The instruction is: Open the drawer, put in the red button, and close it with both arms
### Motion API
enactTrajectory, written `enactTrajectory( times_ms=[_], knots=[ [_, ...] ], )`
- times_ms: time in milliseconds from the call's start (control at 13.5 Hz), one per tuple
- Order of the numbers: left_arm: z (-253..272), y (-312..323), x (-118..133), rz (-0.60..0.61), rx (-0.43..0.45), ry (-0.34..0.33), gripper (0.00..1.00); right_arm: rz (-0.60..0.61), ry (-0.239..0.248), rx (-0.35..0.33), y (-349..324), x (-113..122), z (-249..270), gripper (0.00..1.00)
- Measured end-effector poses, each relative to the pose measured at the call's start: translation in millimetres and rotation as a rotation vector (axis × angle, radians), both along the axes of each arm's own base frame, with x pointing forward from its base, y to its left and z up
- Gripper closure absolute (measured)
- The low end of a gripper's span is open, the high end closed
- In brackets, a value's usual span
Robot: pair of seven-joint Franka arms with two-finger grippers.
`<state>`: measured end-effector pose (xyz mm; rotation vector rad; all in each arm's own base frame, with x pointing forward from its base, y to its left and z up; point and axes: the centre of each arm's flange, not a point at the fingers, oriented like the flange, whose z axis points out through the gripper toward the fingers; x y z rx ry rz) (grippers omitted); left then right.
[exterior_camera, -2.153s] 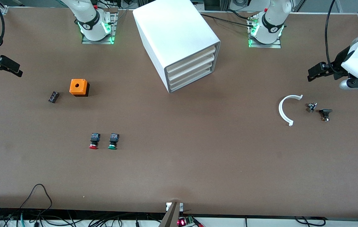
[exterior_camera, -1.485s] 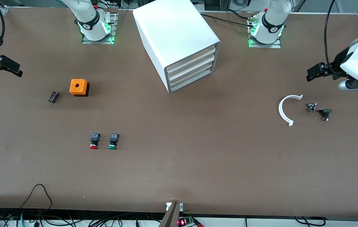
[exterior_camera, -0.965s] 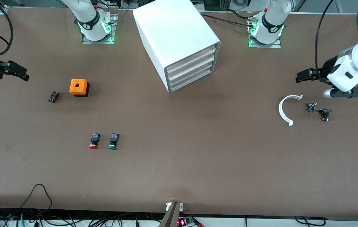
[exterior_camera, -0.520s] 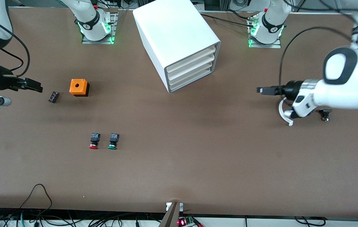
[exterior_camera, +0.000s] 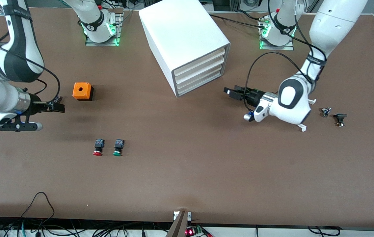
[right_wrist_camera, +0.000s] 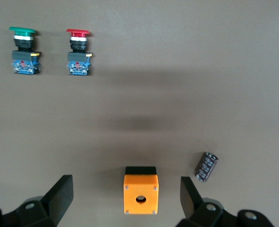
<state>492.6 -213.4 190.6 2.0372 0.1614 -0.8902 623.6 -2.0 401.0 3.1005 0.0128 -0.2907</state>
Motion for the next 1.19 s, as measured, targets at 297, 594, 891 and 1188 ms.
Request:
enactTrajectory(
  times_ms=[297,594,891,1188],
  knots=[
    [-10,-46,-38,-0.087,-0.084,-0.032,0.00,-0.002,-0.009,-0.004,-2,14,-48,0.00],
    [-5,-80,-58,-0.160,-0.114,-0.045,0.00,0.018,-0.108,0.001,11,28,-98,0.00],
    [-7,-84,-70,-0.182,-0.126,-0.044,0.25,0.011,-0.145,0.022,42,33,-132,0.00],
    [0,-86,-72,-0.192,-0.144,-0.066,0.65,0.011,-0.156,0.034,57,35,-153,0.00]
  ],
)
